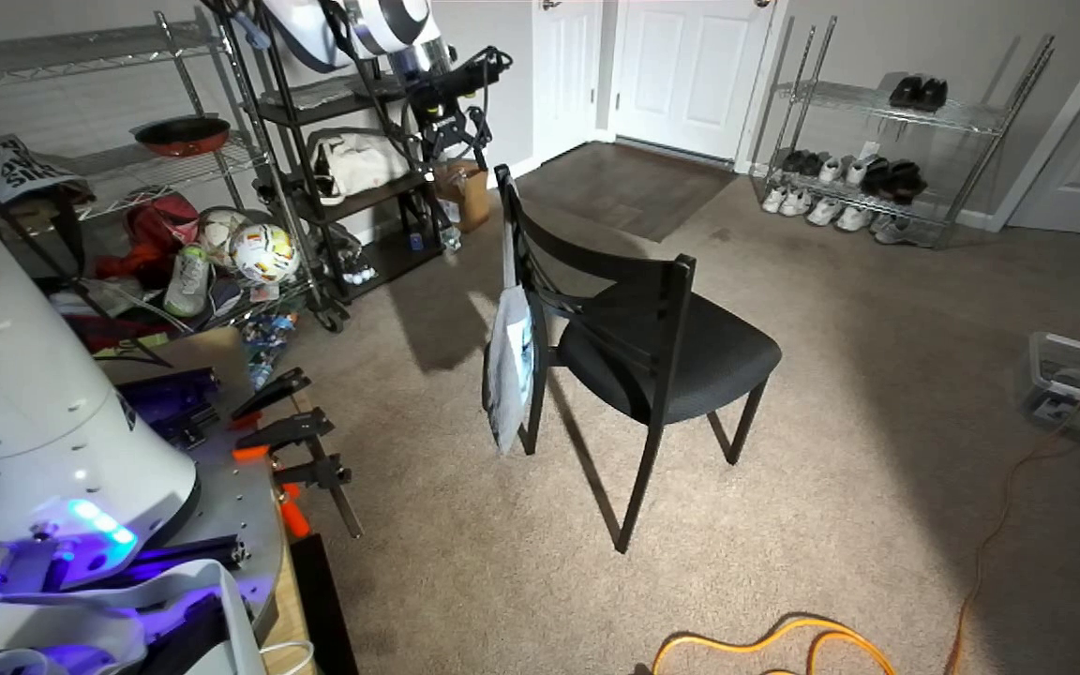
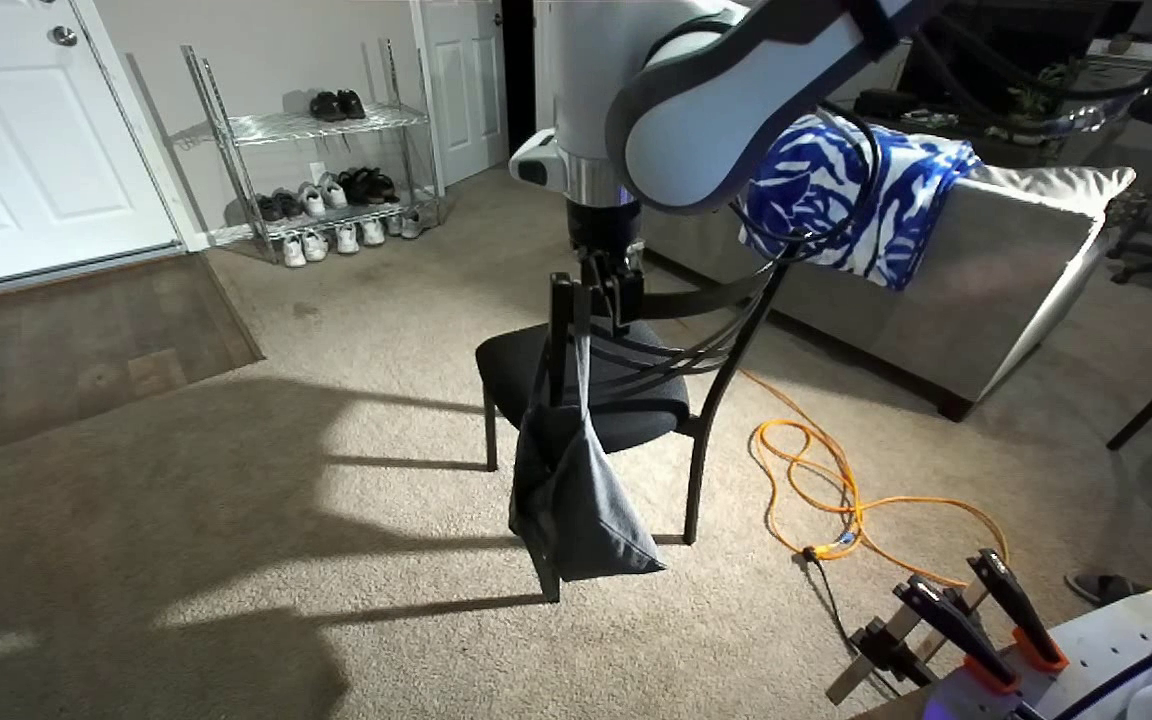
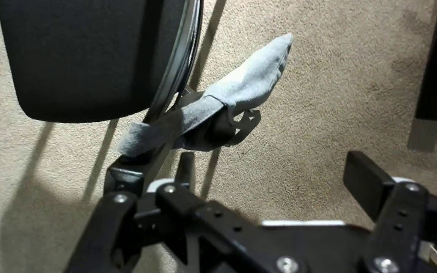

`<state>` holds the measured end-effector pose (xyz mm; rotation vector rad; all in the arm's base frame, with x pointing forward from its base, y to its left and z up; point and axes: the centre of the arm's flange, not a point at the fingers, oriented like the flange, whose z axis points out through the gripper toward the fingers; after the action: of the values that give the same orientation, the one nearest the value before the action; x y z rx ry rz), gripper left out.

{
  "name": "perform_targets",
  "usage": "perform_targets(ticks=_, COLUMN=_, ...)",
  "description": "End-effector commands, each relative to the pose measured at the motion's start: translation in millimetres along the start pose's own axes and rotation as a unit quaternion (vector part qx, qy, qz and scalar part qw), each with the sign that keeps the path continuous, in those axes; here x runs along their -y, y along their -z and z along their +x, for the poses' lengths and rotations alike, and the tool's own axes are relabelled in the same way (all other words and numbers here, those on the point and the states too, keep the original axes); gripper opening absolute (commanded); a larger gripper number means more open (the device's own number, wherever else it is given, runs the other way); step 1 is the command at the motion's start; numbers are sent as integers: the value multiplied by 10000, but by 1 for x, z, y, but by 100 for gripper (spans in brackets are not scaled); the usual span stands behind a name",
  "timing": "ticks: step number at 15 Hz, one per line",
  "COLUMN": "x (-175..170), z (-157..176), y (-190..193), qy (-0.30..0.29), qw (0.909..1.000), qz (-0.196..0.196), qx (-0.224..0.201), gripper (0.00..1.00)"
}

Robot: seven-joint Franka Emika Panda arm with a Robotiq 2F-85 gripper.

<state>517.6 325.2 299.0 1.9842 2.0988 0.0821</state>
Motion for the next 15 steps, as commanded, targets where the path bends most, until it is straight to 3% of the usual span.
perform_targets(ticks=1, x=-1, z=5, y=-5, qy=610, qw=9971, qz=-336, qx=322, gripper=100)
perform_targets(ticks=4, x=1, z=9, y=-8, qy=961, qw=9919, qz=-595, qx=581, gripper=100)
perform_targets(ticks=9, x=10, z=15, y=-13, qy=1654, qw=9738, qz=-1098, qx=1112, gripper=100)
perform_targets(ticks=15, x=32, z=23, y=-12, qy=2228, qw=9554, qz=-1394, qx=1346, gripper=100)
